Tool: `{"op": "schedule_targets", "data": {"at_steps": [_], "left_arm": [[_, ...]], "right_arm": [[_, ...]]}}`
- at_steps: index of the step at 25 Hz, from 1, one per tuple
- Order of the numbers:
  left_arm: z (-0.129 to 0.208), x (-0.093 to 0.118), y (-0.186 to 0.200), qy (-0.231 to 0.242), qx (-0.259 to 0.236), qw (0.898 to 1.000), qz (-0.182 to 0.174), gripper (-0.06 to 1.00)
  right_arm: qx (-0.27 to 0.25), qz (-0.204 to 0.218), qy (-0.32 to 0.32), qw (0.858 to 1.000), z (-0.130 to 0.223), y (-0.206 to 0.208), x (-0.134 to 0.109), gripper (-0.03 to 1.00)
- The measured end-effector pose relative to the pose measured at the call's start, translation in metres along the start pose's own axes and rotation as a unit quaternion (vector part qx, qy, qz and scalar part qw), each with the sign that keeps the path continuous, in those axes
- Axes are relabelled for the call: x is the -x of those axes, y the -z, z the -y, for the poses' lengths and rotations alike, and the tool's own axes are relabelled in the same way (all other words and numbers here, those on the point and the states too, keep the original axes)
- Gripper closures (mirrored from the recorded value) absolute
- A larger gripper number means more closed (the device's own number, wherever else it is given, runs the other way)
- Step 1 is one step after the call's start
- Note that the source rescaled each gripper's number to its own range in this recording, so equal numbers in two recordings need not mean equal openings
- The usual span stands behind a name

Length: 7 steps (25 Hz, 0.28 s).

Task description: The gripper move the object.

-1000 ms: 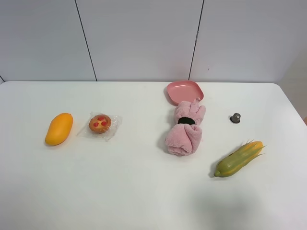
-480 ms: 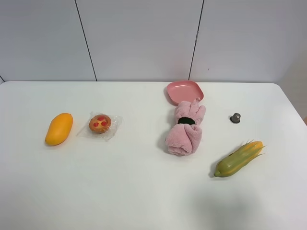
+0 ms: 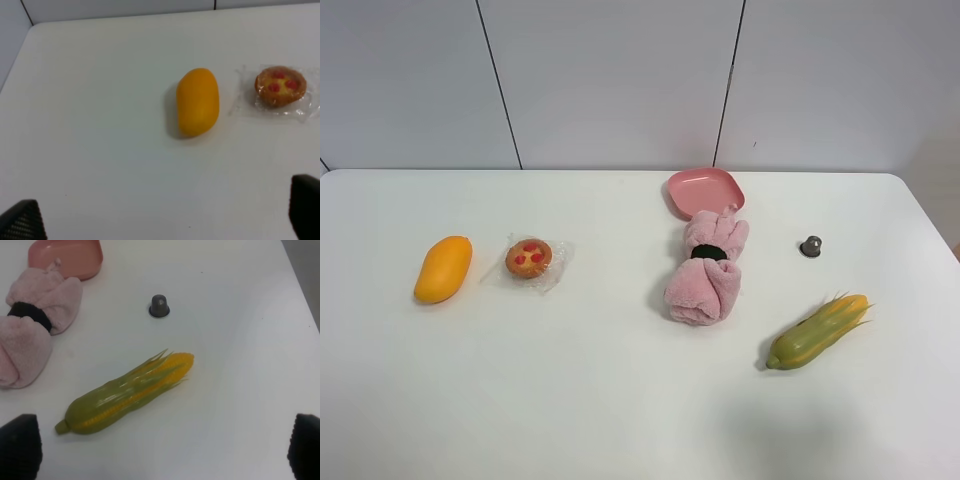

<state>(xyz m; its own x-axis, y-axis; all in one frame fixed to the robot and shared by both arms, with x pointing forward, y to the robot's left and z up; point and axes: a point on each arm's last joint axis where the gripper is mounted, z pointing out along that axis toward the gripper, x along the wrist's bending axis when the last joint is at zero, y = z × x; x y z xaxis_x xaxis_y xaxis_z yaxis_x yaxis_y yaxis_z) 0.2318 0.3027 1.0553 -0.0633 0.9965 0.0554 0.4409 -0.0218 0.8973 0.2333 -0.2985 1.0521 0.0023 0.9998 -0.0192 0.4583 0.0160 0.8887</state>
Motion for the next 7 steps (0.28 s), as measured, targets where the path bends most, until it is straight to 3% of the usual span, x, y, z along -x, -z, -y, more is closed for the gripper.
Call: {"op": "schedule_targets", "data": {"at_steps": [7], "left_arm": [[0.0000, 0.0000, 0.0000, 0.000, 0.000, 1.000, 0.000, -0.03]], "right_arm": [[0.000, 0.000, 0.000, 1.000, 0.0000, 0.0000, 0.0000, -0.03]]}}
